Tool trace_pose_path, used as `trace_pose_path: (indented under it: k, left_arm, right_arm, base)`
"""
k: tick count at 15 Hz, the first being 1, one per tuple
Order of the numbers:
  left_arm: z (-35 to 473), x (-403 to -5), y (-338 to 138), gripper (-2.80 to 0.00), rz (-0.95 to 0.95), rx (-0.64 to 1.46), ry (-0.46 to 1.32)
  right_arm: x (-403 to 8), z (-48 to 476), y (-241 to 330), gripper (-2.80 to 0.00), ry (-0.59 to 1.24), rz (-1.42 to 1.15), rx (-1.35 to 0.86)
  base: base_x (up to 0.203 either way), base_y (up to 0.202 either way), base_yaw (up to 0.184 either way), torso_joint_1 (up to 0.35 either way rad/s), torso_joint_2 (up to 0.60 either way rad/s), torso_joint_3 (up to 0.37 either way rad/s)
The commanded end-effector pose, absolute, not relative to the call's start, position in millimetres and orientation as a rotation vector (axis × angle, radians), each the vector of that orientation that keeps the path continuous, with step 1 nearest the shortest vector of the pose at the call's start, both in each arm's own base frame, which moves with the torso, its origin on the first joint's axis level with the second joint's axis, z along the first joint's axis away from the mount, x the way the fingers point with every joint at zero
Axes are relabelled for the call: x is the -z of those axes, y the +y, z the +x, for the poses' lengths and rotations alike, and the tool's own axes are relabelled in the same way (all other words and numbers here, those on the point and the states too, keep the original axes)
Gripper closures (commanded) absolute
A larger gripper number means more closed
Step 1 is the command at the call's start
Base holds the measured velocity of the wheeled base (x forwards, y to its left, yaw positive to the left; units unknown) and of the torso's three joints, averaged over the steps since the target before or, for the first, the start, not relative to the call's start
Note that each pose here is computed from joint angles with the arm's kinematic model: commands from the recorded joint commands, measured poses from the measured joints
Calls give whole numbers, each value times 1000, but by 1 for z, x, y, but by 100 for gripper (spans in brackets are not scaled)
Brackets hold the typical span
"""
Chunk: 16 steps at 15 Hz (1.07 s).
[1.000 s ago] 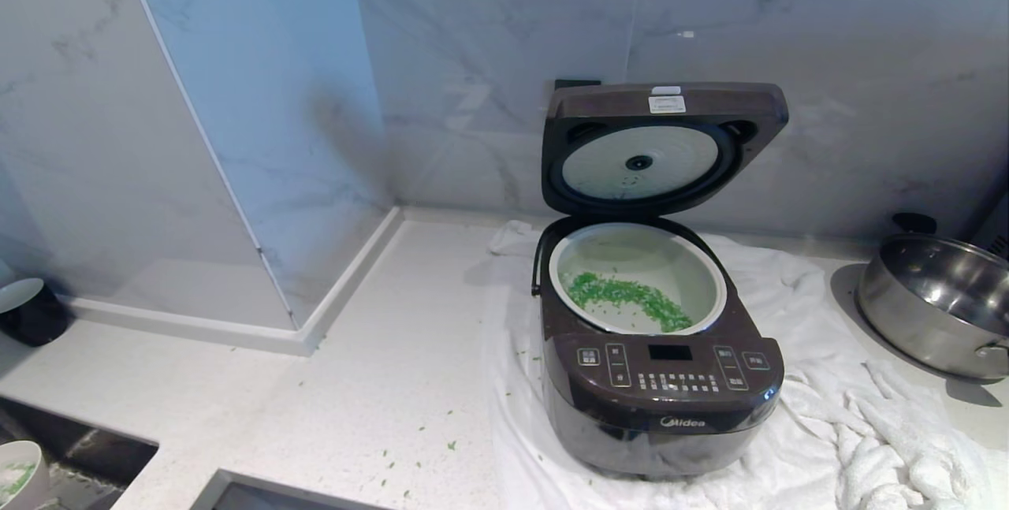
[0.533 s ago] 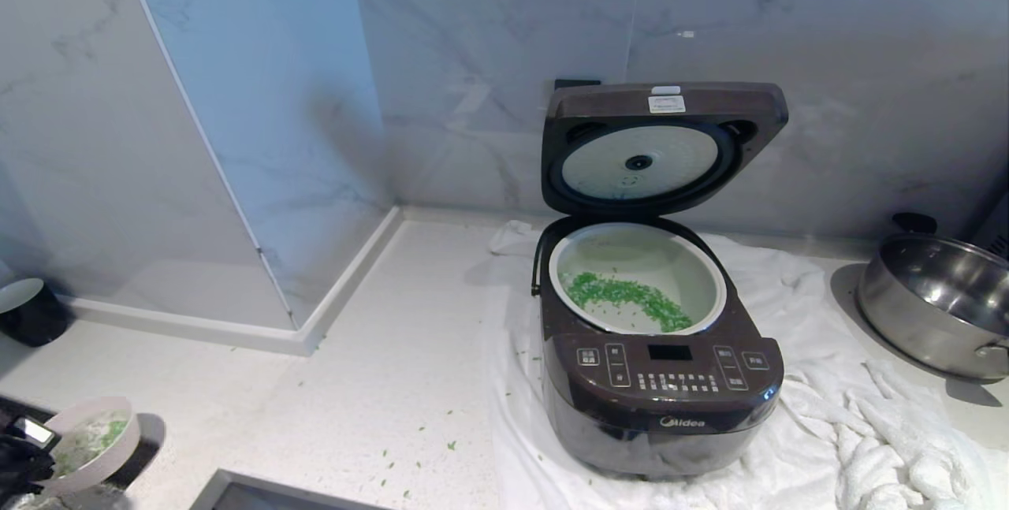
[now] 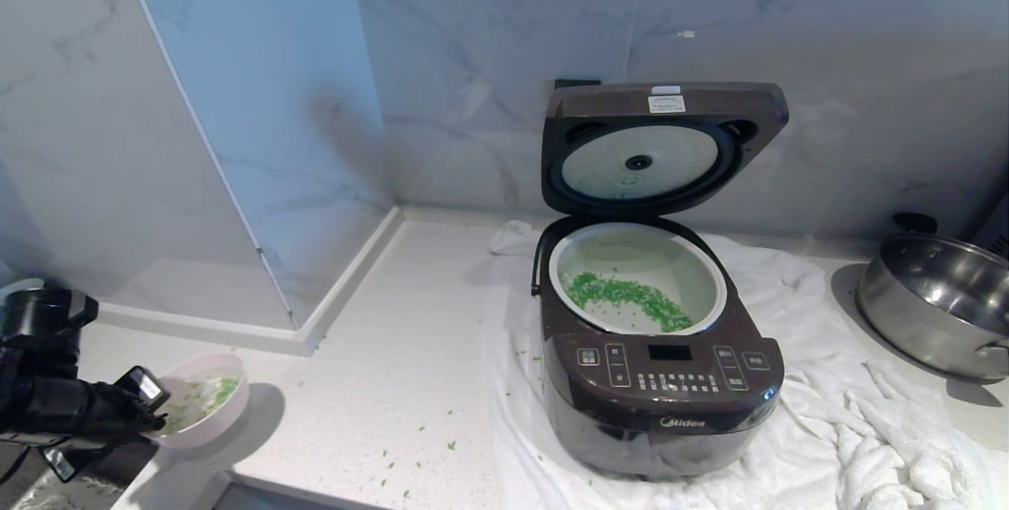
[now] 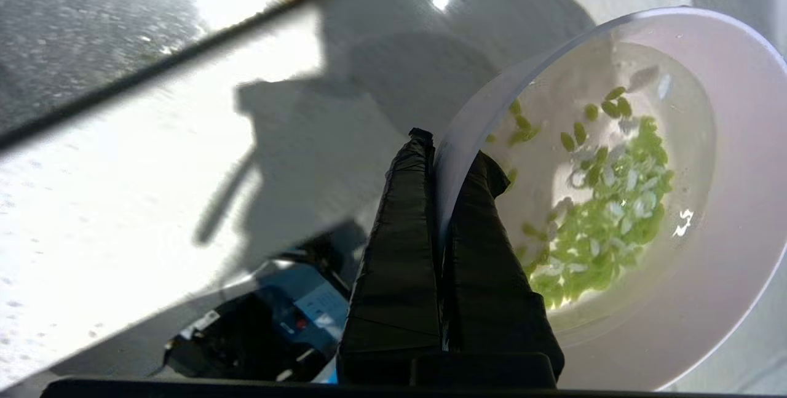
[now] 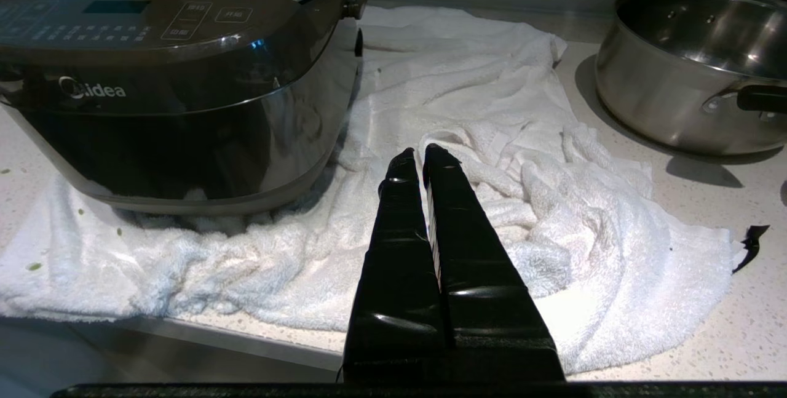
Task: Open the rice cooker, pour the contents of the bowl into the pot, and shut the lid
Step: Place the bowl on the table
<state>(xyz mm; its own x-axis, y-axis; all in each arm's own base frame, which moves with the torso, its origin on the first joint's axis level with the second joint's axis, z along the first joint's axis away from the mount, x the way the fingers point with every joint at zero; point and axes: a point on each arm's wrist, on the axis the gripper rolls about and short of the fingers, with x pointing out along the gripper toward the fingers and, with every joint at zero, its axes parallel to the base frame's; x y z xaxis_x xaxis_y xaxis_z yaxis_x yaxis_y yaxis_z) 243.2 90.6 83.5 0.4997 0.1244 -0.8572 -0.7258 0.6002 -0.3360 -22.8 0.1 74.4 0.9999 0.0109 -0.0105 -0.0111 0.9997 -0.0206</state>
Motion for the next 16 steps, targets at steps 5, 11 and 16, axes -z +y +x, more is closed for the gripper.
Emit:
trace_pose_path:
  k: [5, 11, 16]
  left_arm:
    - [238, -98, 8, 0, -684, -339, 978]
    - [243, -90, -62, 0, -529, -212, 1050]
    - [265, -64, -101, 0, -484, -265, 1082]
  right_arm:
    - [-74, -23, 0, 0, 10, -21, -12]
    - [-74, -23, 0, 0, 11, -21, -12]
    - [-74, -23, 0, 0, 11, -21, -12]
  base:
    - [0, 0, 0, 0, 0, 0]
    - [0, 0, 0, 0, 0, 0]
    - [0, 0, 0, 0, 0, 0]
